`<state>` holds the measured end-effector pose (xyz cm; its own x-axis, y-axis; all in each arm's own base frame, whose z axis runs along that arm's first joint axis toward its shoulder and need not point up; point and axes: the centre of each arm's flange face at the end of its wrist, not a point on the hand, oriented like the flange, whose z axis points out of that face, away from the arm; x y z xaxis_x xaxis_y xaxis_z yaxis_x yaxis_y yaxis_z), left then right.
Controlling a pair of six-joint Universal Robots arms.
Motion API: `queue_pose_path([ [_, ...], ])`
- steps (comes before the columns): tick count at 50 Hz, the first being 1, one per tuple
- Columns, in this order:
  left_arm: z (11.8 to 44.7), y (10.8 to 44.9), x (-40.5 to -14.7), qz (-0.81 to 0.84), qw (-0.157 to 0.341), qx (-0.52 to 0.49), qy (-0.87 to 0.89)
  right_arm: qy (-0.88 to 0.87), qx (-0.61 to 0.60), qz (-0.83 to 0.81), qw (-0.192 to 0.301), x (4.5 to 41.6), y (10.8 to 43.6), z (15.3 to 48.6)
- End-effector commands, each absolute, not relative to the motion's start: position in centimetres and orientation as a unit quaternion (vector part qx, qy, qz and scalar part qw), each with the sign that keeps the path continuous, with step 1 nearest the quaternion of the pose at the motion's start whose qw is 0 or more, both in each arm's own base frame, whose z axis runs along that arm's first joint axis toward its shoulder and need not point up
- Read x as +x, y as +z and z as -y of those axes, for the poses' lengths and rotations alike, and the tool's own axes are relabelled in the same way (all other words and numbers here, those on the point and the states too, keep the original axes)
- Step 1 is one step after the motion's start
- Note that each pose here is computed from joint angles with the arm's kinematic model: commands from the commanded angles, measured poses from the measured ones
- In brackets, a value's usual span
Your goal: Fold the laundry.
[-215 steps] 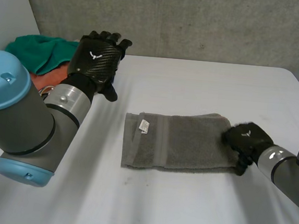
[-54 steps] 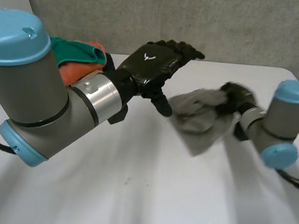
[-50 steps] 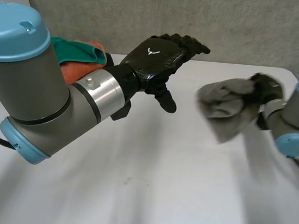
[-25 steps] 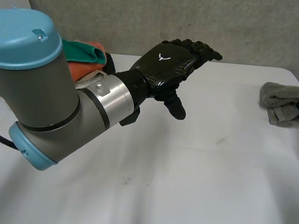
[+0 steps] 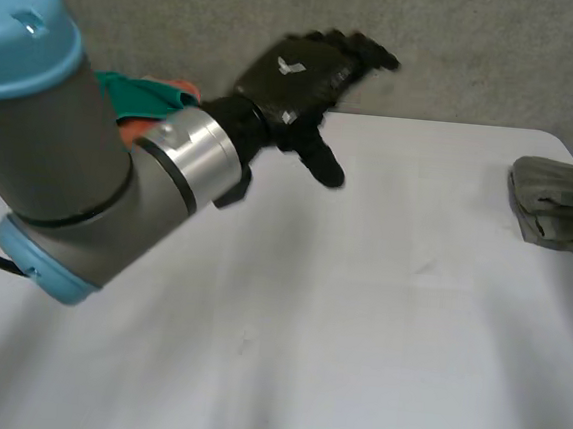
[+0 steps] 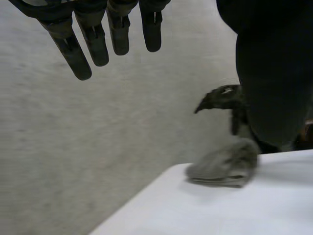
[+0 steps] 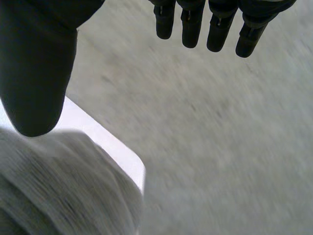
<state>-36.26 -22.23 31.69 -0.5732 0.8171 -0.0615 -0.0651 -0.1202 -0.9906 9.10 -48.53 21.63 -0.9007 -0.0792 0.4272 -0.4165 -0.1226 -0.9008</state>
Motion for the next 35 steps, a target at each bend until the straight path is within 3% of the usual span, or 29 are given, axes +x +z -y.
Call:
queue_pose_path([
  [1,30.2,33.7,-30.6,0.591,0.193,-0.224,0.751,0.693,0.346,0.627,0.086,15.8,22.2,40.5],
  [3,32.2,33.2,-29.1,0.594,0.154,-0.223,0.757,0.671,0.403,0.617,0.08,17.4,21.2,37.8],
  [6,36.7,30.6,-26.4,0.611,0.063,-0.234,0.754,0.658,0.445,0.601,0.086,18.4,21.1,35.6],
  [7,39.2,29.0,-24.4,0.621,0.016,-0.237,0.747,0.652,0.464,0.592,0.096,18.7,21.0,34.4],
  [12,44.6,24.2,-20.0,0.644,-0.058,-0.245,0.723,0.634,0.482,0.596,0.099,18.8,20.1,32.6],
  [19,50.2,19.6,-15.5,0.625,-0.089,-0.241,0.738,0.621,0.482,0.612,0.09,18.6,19.0,31.4],
  [26,53.2,17.3,-13.4,0.601,-0.102,-0.236,0.757,0.601,0.484,0.631,0.077,18.3,17.6,30.2],
  [35,53.4,16.2,-14.0,0.593,-0.086,-0.244,0.763,0.591,0.484,0.642,0.07,18.2,16.7,29.5],
])
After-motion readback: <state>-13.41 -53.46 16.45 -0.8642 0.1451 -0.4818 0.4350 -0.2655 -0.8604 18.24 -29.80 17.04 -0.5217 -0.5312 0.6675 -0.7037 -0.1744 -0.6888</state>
